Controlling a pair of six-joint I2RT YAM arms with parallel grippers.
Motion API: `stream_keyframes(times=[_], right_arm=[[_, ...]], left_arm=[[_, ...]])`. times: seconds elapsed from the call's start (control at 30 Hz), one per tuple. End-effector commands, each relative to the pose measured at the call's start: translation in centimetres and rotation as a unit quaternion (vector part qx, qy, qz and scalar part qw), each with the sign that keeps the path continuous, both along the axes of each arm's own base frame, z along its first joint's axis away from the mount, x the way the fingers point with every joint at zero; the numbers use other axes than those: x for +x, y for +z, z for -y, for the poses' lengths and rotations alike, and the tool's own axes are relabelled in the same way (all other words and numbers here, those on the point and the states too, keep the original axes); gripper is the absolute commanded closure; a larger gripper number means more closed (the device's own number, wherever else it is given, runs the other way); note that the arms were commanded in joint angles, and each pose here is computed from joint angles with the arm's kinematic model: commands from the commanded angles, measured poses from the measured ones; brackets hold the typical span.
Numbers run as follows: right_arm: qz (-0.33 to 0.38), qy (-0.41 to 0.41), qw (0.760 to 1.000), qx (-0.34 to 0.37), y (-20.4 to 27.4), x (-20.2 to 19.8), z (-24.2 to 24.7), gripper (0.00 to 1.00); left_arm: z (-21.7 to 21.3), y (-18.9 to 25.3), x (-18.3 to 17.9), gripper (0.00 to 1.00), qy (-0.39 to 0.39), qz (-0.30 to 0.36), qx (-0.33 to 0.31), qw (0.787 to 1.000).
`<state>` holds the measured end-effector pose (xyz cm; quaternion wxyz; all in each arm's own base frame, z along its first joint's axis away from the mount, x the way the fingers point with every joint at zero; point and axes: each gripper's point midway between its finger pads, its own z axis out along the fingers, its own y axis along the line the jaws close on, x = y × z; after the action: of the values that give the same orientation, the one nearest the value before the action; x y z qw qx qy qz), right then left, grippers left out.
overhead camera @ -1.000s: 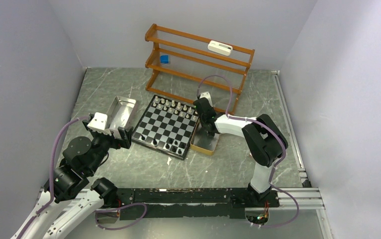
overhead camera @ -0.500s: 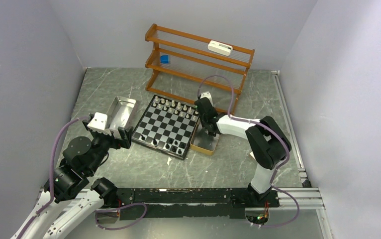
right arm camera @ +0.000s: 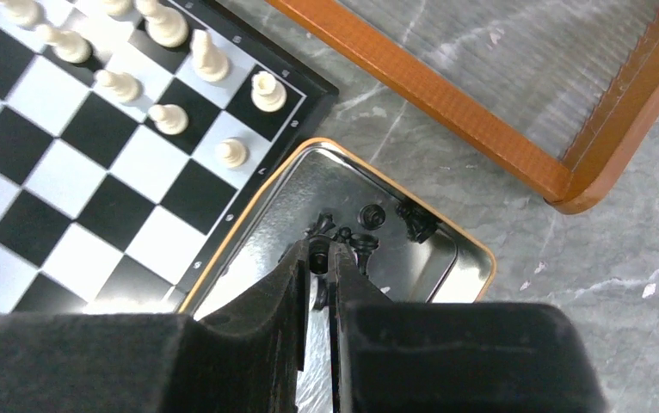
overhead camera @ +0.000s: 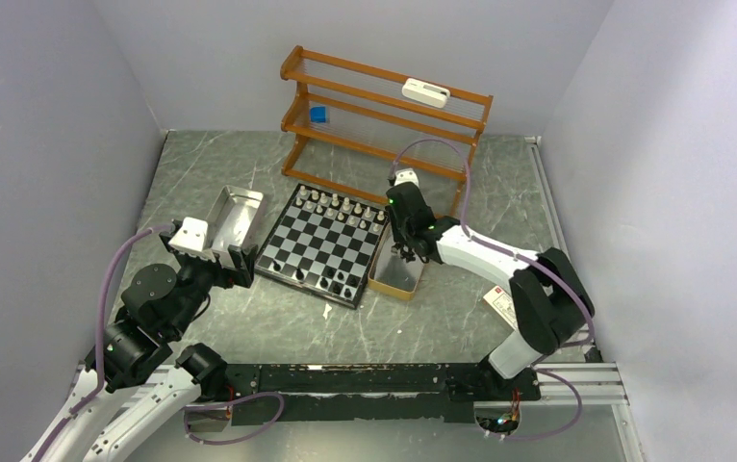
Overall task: Set up the chess pieces on the board
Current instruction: Pick up the chess piece from the storage box, then place the chess piece on the chessboard.
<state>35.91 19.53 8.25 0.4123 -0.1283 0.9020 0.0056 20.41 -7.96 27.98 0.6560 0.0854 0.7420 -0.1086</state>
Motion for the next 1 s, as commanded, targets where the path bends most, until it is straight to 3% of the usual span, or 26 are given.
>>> stream_keyframes(times=[0.0, 0.47, 0.97], right_arm=[[0.010, 0.016, 0.999, 0.034, 2.7, -0.9, -1.1, 0.88], [0.034, 0.103, 0.990, 0.086, 6.5, -4.6, -9.8, 0.87], [0.021, 0.182, 0.979, 0.085, 4.5, -8.4, -18.7, 0.87]], left_arm=[[0.2, 0.1, 0.1, 0.03, -0.006, 0.005, 0.001, 1.000], [0.2, 0.2, 0.0, 0.03, -0.005, 0.006, 0.000, 1.000], [-0.7, 1.8, -0.8, 0.03, 0.001, 0.040, -0.022, 0.999]])
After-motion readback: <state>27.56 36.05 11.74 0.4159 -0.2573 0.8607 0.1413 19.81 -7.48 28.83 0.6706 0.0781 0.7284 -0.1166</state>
